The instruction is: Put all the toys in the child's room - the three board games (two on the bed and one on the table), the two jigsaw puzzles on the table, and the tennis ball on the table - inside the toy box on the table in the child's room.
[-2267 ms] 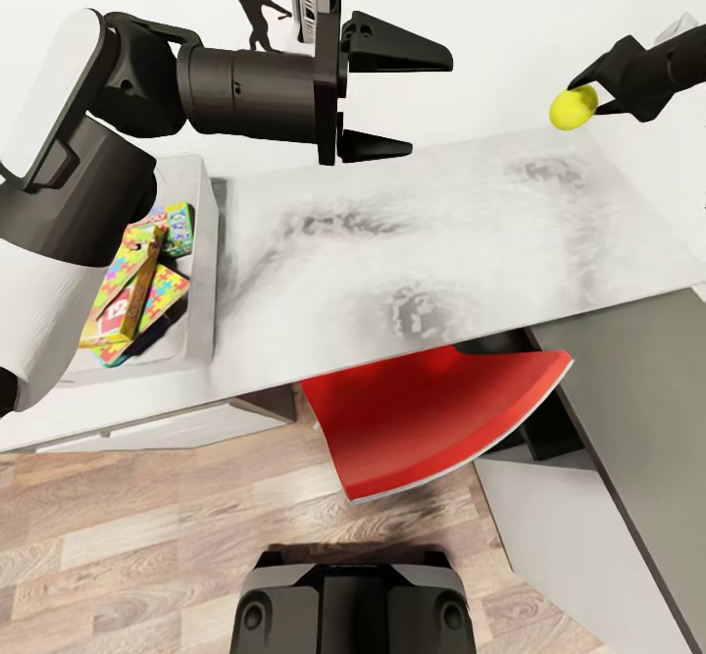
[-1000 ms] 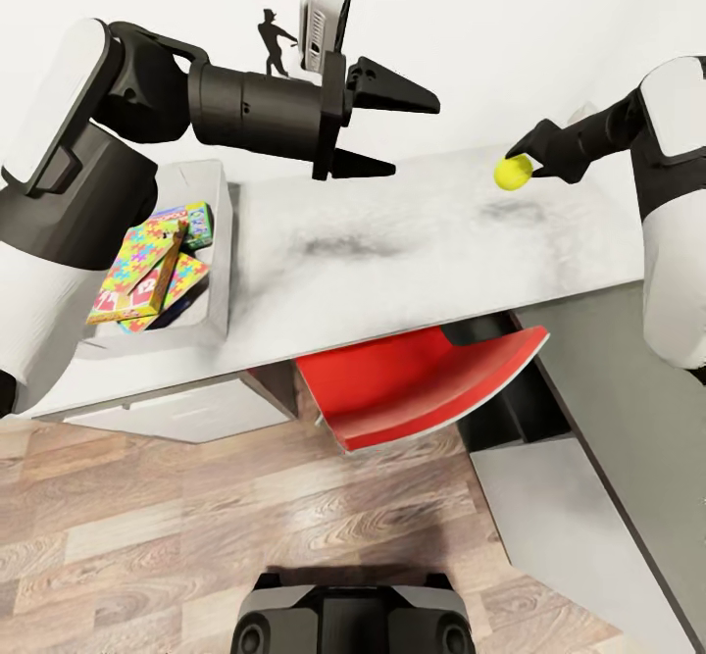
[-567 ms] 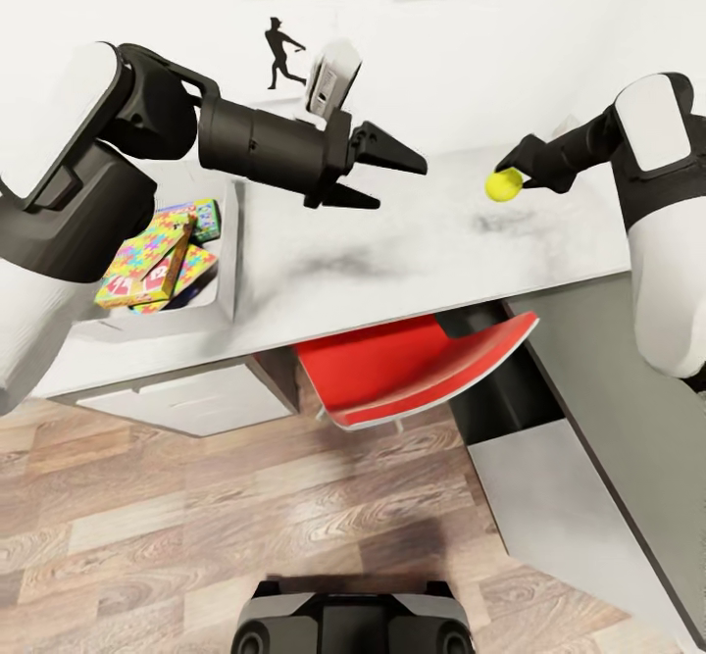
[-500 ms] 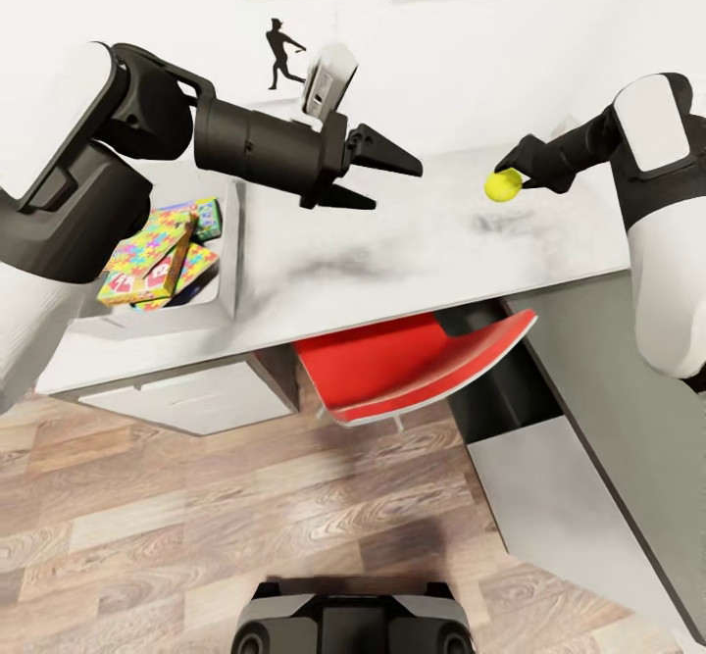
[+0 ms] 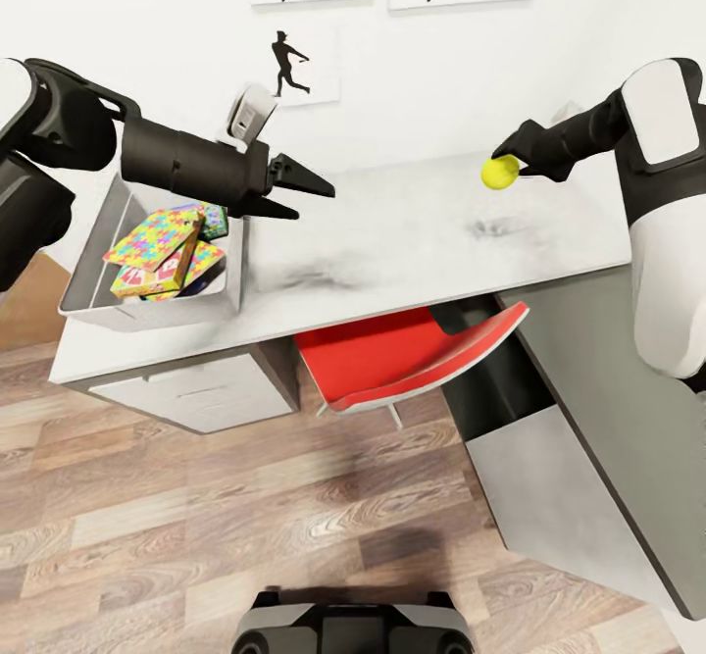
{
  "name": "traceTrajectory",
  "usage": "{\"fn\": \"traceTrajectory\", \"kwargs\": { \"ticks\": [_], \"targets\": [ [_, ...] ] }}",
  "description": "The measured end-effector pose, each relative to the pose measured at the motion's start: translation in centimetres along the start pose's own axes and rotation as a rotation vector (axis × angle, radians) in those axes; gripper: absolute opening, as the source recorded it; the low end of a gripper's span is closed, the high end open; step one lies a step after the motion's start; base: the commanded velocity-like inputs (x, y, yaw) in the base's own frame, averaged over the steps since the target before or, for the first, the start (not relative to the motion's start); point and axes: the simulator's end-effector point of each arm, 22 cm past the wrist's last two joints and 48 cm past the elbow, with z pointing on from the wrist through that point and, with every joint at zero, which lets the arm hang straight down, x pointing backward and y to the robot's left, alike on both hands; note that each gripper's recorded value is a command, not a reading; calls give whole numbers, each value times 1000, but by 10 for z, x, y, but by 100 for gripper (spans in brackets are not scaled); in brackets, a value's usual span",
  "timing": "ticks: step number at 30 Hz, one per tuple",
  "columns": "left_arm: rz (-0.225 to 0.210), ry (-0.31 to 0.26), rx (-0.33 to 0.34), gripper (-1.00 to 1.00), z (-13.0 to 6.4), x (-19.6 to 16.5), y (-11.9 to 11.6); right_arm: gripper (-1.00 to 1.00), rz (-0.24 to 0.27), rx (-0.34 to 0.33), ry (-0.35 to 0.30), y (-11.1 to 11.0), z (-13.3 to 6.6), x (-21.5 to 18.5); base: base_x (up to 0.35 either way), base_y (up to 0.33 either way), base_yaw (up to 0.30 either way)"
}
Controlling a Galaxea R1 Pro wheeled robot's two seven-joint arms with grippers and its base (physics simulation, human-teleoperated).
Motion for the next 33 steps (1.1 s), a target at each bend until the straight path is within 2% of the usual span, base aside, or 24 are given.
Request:
{"fn": "traceTrajectory", "kwargs": {
  "ticks": [7,11,17,21,27,33],
  "targets": [
    [-22,-63,-92,100,-47,-12,32,-100,17,-70,-5,23,-11,-4,-1,0,0],
    [-34,-107,-130,100,-75,-20,45,-100,-1,-117,-35,49,-24,-11,0,0,0],
    [-52,-165,-196,100,-118,-28,65,-100,-15,-166,-37,79,-32,-8,0,0,2],
    [-68,-194,-248,100,-147,-27,79,-100,-11,-184,-39,86,-37,-9,0,0,63],
    [-91,-231,-328,100,-190,-23,100,-100,13,-258,-21,105,-47,-6,0,0,96],
    [-119,-263,-408,100,-231,-15,119,-100,11,-280,-38,113,-59,-13,0,0,107]
  ]
}}
